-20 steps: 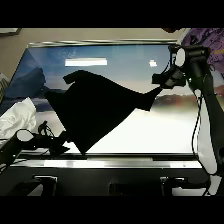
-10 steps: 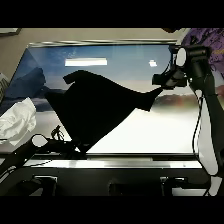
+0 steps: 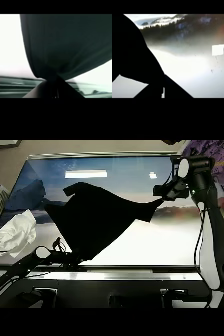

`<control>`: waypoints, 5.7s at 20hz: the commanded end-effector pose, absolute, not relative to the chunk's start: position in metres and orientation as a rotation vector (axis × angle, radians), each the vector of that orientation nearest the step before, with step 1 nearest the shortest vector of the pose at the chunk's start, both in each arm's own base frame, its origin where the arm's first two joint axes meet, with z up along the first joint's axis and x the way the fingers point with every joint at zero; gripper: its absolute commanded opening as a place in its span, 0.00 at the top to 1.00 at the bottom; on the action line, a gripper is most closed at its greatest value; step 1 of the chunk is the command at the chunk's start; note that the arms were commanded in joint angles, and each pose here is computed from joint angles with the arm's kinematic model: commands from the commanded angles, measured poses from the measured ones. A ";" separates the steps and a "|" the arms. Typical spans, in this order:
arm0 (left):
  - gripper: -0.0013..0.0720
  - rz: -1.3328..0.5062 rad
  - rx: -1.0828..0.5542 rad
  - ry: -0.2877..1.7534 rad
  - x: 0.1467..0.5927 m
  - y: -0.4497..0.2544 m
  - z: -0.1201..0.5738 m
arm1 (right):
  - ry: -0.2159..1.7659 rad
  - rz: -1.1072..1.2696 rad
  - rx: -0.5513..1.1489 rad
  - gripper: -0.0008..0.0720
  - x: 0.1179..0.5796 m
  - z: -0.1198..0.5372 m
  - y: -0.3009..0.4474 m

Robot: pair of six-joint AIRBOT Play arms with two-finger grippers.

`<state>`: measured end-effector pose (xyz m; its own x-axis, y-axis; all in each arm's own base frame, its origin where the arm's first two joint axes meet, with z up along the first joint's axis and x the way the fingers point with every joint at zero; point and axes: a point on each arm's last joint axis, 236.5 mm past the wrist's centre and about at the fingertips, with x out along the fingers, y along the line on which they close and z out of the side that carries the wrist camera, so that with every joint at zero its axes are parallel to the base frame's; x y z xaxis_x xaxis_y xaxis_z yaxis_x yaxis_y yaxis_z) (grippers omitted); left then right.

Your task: Fold the clothes and pants, and hang the long-sleeved shirts on hangers.

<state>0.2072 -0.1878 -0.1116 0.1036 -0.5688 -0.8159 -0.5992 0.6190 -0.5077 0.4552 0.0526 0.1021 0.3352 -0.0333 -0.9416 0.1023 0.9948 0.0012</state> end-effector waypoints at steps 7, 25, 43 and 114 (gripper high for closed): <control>0.96 -0.158 -0.783 1.139 0.348 -0.152 -0.003 | 0.885 -0.007 0.105 0.95 0.492 0.179 0.064; 0.96 -0.014 -0.318 -0.014 0.254 -0.002 0.506 | -0.298 -0.026 0.137 0.95 0.216 0.595 -0.013; 0.96 0.216 -0.322 1.063 0.515 0.023 0.025 | 0.915 -0.167 0.189 0.95 0.582 0.086 0.056; 0.96 0.029 -0.919 1.302 0.294 0.013 -0.056 | 1.330 0.558 0.556 0.95 0.338 -0.020 0.146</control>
